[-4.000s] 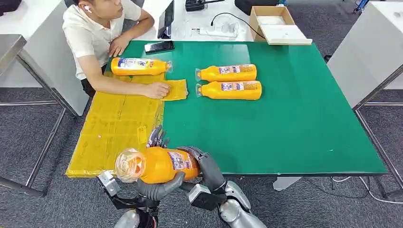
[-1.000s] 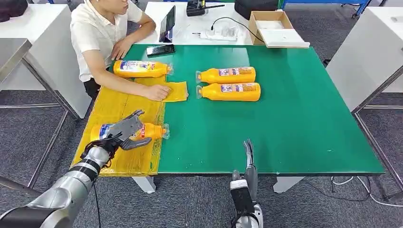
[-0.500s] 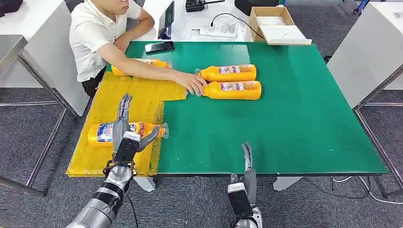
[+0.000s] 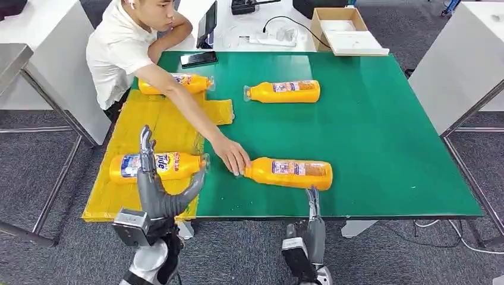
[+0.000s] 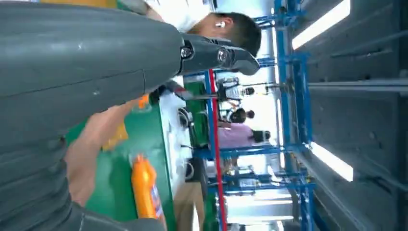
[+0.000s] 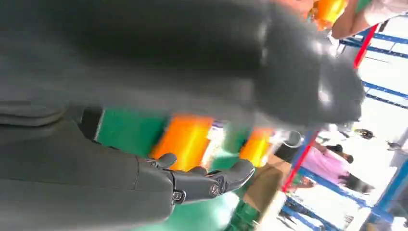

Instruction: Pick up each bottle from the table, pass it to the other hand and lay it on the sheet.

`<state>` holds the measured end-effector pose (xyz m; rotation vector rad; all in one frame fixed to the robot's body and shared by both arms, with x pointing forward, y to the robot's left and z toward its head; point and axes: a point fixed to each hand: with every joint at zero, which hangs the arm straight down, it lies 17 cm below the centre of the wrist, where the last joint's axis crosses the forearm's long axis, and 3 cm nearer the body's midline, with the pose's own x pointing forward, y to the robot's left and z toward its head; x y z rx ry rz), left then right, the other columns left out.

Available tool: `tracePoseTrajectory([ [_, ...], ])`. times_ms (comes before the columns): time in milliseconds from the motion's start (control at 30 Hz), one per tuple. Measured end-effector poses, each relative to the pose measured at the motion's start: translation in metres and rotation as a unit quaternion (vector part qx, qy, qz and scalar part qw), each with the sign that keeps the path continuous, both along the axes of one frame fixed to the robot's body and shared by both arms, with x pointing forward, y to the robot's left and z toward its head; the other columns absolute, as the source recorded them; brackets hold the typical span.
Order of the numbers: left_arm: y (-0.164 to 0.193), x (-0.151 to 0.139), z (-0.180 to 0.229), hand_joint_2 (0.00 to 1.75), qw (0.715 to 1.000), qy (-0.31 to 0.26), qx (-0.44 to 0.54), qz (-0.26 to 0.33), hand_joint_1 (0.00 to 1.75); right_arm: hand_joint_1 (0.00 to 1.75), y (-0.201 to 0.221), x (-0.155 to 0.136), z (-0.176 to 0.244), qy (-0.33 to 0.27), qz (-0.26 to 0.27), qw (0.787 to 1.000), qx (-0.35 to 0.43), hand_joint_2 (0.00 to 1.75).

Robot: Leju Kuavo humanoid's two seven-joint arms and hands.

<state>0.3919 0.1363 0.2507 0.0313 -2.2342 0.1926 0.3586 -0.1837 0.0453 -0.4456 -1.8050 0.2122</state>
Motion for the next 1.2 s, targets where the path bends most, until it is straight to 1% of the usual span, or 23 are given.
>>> tracePoseTrajectory([
  [67,-0.014,-0.011,-0.008,1.75,1.000,0.008,0.002,-0.026,0.00,0.00,0.006,0.002,-0.001,-0.011,0.037,0.993,-0.115,1.75],
  [133,-0.022,-0.018,-0.016,1.75,0.999,0.016,0.006,-0.039,0.00,0.00,0.001,0.005,-0.004,-0.019,0.053,0.982,-0.182,1.75],
  [167,-0.026,-0.021,-0.018,1.75,0.999,0.018,0.010,-0.042,0.00,0.00,-0.006,0.010,-0.006,-0.019,0.056,0.975,-0.213,1.75],
  [267,-0.035,-0.026,-0.018,1.75,0.998,0.015,0.018,-0.050,0.00,0.00,-0.045,0.036,-0.012,-0.017,0.051,0.942,-0.332,1.75],
  [367,-0.045,-0.028,-0.016,1.75,0.998,0.011,0.021,-0.060,0.00,0.00,-0.079,0.063,-0.008,-0.016,0.040,0.920,-0.390,1.75],
  [433,-0.053,-0.028,-0.014,1.75,0.997,0.009,0.020,-0.074,0.00,0.00,-0.092,0.080,-0.007,-0.013,0.037,0.907,-0.420,1.75],
  [533,-0.062,-0.029,-0.013,1.75,0.996,0.008,0.020,-0.088,0.00,0.00,-0.103,0.098,-0.004,-0.008,0.034,0.896,-0.444,1.75],
  [667,-0.068,-0.030,-0.015,1.75,0.995,0.010,0.022,-0.095,0.00,0.00,-0.108,0.110,-0.007,0.002,0.037,0.886,-0.462,1.75],
  [800,-0.071,-0.031,-0.016,1.75,0.995,0.011,0.024,-0.100,0.00,0.00,-0.111,0.115,-0.010,0.011,0.040,0.884,-0.466,1.75],
  [900,-0.074,-0.032,-0.016,1.75,0.994,0.011,0.024,-0.107,0.00,0.00,-0.112,0.120,-0.017,0.028,0.044,0.882,-0.469,1.75],
  [1000,-0.074,-0.031,-0.018,1.75,0.994,0.014,0.023,-0.108,0.00,0.00,-0.113,0.127,-0.024,0.056,0.053,0.886,-0.458,1.75],
  [1133,-0.075,-0.030,-0.019,1.75,0.993,0.015,0.024,-0.110,0.00,0.00,-0.112,0.131,-0.028,0.067,0.057,0.887,-0.454,1.75],
  [1200,-0.076,-0.029,-0.020,1.75,0.993,0.016,0.024,-0.113,0.00,0.00,-0.110,0.132,-0.034,0.081,0.068,0.887,-0.449,1.75],
])
